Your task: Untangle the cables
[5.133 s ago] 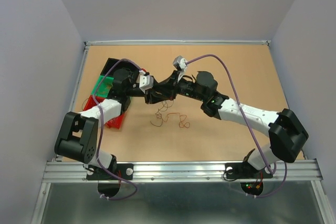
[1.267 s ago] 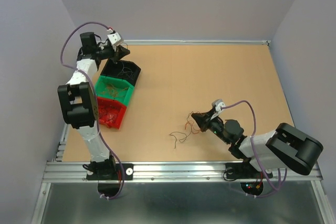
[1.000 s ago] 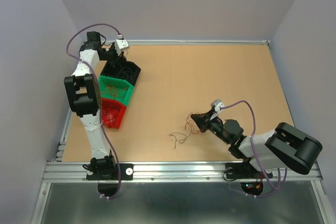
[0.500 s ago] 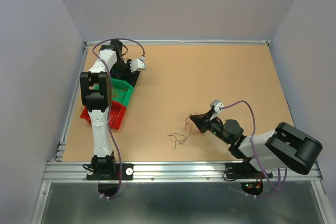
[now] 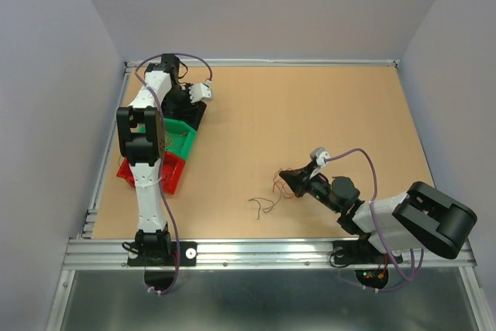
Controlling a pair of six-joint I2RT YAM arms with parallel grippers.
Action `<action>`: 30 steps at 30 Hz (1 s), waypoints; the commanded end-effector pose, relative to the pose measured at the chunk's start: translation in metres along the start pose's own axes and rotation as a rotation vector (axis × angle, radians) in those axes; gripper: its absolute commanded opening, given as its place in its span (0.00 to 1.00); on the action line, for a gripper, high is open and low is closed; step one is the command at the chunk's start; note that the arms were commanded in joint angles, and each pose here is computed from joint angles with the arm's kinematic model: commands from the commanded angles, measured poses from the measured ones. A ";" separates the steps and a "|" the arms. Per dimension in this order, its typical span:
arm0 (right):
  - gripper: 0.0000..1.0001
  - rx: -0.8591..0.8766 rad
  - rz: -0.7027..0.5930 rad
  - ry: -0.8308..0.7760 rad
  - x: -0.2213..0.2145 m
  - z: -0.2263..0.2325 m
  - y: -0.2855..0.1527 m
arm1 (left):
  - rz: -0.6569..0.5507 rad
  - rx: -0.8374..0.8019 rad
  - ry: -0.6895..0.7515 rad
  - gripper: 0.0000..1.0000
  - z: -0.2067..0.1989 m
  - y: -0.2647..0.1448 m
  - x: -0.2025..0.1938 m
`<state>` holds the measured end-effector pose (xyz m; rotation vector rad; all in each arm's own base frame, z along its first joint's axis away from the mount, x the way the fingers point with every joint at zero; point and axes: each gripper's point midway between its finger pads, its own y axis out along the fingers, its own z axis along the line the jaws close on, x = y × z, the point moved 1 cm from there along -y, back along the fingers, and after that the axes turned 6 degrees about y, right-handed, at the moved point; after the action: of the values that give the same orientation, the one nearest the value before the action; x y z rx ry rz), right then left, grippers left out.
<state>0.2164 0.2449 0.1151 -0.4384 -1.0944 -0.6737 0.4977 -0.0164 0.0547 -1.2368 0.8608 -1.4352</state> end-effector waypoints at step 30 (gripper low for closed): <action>0.01 0.046 -0.098 -0.108 0.089 0.038 0.054 | -1.220 0.279 0.013 0.96 -0.176 -0.251 0.295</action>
<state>0.2362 0.2797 0.1887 -0.3455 -1.2247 -0.6481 0.2805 -0.2297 0.2843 -1.4128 0.1410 -2.3591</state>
